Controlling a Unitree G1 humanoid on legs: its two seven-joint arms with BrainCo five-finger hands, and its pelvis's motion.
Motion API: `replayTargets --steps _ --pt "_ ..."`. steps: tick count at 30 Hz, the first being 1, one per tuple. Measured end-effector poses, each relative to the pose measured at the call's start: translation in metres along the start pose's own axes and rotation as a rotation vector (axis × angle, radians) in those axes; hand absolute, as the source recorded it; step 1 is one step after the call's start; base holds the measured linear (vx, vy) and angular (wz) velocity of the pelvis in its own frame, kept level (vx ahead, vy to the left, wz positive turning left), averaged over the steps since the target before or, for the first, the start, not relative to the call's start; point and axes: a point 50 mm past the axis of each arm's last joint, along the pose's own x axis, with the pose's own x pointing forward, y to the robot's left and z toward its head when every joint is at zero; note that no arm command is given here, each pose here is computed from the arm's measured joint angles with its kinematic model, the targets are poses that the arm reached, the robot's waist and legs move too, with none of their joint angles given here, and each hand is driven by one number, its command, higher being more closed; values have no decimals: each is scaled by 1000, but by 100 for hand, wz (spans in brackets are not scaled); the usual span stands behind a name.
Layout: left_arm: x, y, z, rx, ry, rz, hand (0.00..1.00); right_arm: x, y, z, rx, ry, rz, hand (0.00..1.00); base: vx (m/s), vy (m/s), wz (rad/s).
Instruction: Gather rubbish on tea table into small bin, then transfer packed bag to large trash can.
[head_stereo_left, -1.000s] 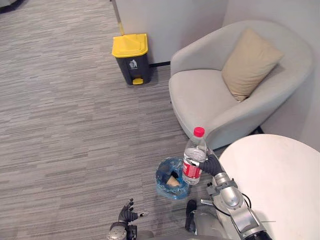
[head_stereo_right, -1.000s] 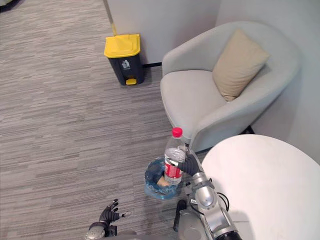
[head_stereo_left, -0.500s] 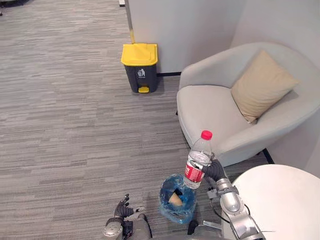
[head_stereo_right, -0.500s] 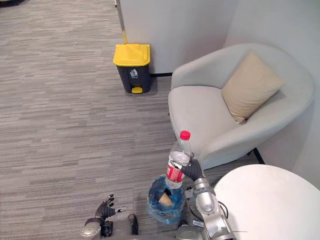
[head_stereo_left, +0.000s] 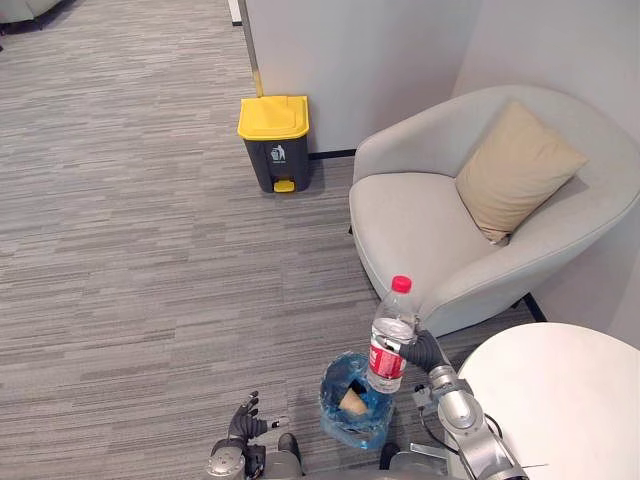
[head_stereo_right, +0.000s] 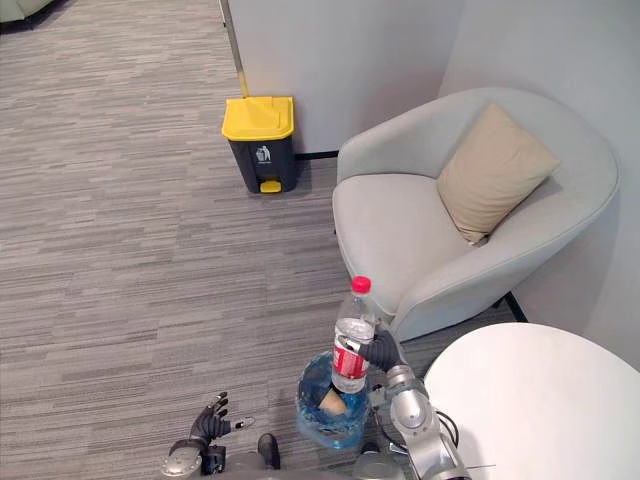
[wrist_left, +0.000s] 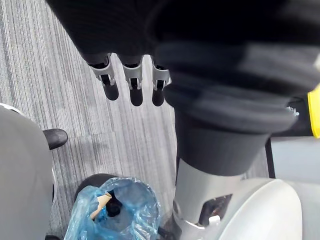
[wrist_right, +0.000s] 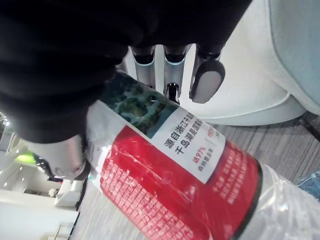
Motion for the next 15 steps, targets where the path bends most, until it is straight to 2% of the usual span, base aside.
replayTargets --steps 5,10,15 --pt "14 0 42 -21 -126 -1 0 43 -3 40 -132 -168 70 100 -238 63 16" --pt "21 8 72 -29 -215 30 0 62 -4 53 -240 -213 108 100 -126 45 18" --pt "27 8 106 -34 -302 37 0 90 -25 72 -404 -257 53 100 -44 49 18"
